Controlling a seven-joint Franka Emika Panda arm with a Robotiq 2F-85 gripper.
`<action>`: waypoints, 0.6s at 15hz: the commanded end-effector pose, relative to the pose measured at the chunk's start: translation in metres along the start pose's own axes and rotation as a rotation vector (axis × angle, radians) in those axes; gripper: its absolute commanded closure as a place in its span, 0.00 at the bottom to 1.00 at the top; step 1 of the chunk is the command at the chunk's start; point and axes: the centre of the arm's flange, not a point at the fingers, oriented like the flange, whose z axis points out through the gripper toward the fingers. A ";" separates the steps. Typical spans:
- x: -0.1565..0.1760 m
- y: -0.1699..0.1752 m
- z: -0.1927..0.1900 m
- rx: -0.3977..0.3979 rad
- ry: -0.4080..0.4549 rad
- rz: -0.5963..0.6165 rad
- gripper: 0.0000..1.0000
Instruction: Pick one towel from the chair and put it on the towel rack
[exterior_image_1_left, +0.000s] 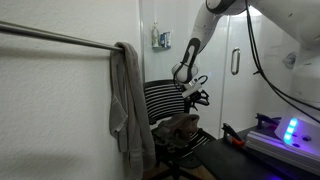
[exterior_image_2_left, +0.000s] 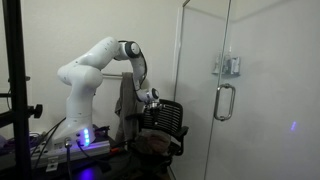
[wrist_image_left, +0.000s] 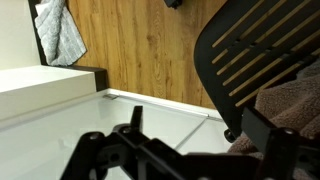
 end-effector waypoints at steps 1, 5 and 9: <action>0.002 -0.001 0.000 -0.002 0.000 0.002 0.00; 0.020 -0.017 0.023 0.037 0.081 0.258 0.00; 0.037 -0.039 0.036 0.044 0.143 0.385 0.00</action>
